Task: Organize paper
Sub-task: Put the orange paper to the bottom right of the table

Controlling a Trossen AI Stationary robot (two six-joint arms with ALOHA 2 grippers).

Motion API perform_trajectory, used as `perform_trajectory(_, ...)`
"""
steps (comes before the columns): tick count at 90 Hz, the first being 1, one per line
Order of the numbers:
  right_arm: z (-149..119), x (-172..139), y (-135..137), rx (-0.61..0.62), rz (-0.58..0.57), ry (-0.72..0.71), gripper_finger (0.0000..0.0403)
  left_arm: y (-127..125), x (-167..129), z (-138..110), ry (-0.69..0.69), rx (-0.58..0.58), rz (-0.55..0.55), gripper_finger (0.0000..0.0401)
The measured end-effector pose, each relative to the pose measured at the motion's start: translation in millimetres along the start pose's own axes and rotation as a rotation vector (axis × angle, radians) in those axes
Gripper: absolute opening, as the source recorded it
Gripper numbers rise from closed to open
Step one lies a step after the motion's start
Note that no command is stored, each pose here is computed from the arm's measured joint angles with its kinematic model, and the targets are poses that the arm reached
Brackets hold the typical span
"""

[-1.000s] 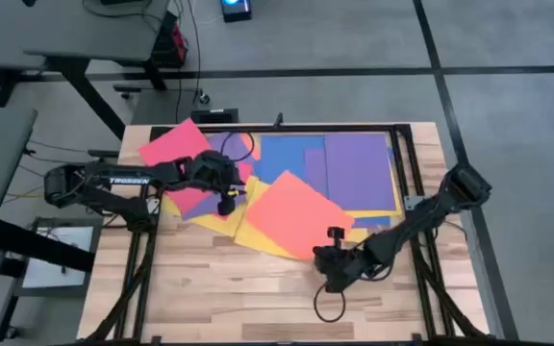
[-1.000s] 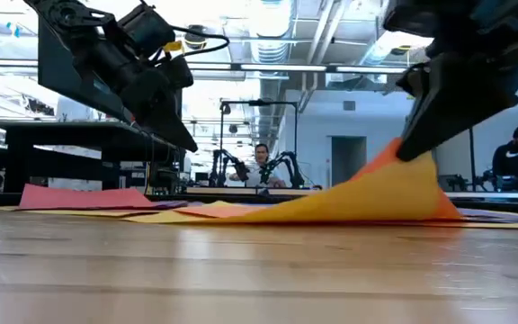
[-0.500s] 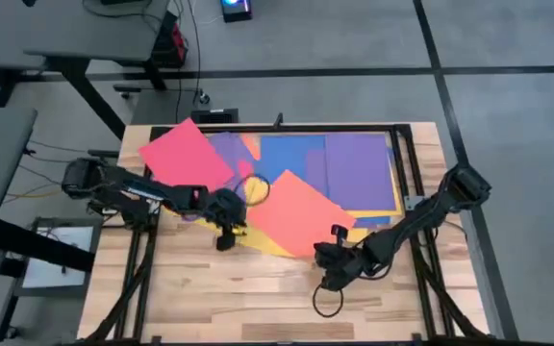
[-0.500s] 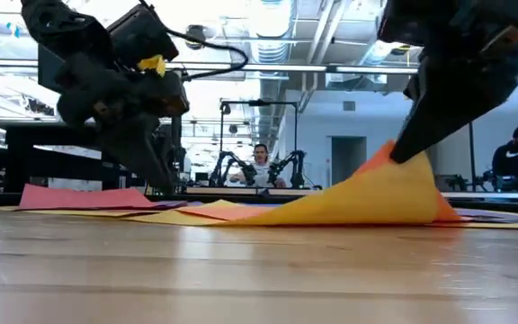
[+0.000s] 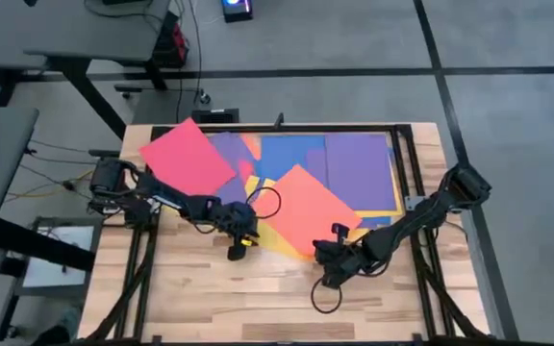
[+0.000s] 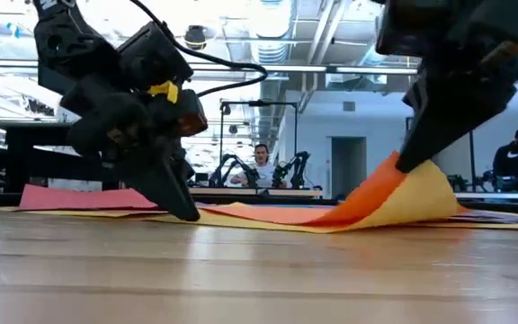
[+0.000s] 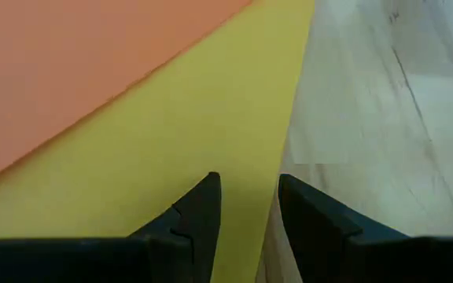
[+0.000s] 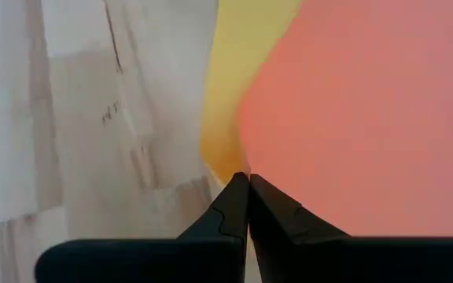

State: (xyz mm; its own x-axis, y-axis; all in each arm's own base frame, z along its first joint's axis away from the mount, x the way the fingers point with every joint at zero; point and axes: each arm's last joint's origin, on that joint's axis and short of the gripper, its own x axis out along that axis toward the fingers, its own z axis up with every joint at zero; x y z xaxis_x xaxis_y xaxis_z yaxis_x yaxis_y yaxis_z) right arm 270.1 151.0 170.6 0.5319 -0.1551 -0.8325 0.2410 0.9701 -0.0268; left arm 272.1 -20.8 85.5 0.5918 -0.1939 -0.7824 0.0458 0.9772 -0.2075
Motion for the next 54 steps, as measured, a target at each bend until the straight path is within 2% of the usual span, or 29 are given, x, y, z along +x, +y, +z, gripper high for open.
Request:
perform_trajectory(19,-4.6,-32.7,23.1,0.095,0.000,0.093,0.0000,0.6,-1.9,-5.5,-0.038,-0.041,-0.004,0.0118)
perform_trajectory(34,-14.2,-58.2,48.2,0.256,0.061,0.090,0.0000,5.5,-2.9,-6.0,-0.048,-0.075,0.031,0.0118)
perform_trajectory(54,-45.8,-54.9,77.8,0.482,0.077,0.153,0.0000,11.3,-3.9,-3.5,-0.100,-0.143,0.100,0.0118)
